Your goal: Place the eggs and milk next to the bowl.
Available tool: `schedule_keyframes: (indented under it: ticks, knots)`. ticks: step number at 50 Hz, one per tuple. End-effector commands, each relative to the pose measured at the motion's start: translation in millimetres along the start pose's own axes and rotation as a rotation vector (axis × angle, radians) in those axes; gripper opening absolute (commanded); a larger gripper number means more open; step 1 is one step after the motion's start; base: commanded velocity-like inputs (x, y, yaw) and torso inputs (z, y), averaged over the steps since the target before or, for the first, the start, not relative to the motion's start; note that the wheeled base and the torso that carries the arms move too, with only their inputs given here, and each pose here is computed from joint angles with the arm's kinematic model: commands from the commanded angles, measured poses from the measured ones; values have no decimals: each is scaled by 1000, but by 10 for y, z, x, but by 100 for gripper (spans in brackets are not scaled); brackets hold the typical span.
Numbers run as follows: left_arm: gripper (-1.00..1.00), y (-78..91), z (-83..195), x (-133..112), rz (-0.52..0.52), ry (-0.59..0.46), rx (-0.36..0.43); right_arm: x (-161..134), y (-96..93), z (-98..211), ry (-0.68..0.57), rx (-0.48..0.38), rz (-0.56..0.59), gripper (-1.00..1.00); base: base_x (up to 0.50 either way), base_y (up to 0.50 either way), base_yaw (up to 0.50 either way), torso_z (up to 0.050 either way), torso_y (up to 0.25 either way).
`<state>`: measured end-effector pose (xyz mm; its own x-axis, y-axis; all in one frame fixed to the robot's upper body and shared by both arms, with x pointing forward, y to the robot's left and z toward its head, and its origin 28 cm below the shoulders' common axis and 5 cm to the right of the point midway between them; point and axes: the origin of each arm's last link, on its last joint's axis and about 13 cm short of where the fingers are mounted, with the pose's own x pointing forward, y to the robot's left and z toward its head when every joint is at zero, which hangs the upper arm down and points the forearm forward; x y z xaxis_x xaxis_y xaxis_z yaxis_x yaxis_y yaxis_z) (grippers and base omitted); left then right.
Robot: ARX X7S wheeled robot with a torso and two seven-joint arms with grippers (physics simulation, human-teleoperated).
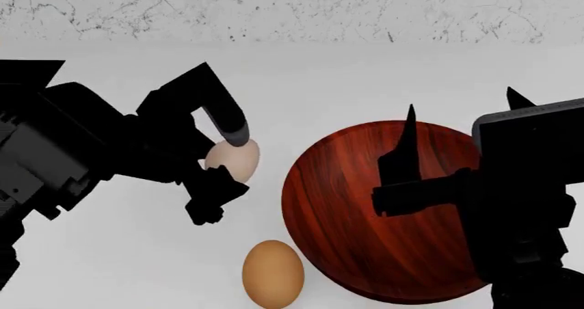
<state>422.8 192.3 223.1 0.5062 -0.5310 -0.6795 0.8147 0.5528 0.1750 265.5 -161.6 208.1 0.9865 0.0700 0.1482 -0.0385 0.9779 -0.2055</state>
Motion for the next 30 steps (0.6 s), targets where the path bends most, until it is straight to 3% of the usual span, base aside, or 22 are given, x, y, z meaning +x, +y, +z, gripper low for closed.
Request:
schedule_keyframes:
  ticks: [1,30]
  knots:
    - [-100,-57,32,108,-17,12,23,-7,-10,-6,4,-1,-5,100,0,0,0,0,0]
    - [-100,-180,-43,263,-53,37,52,-14,-38,-73,18,3,-18,100,0,0,0,0,0]
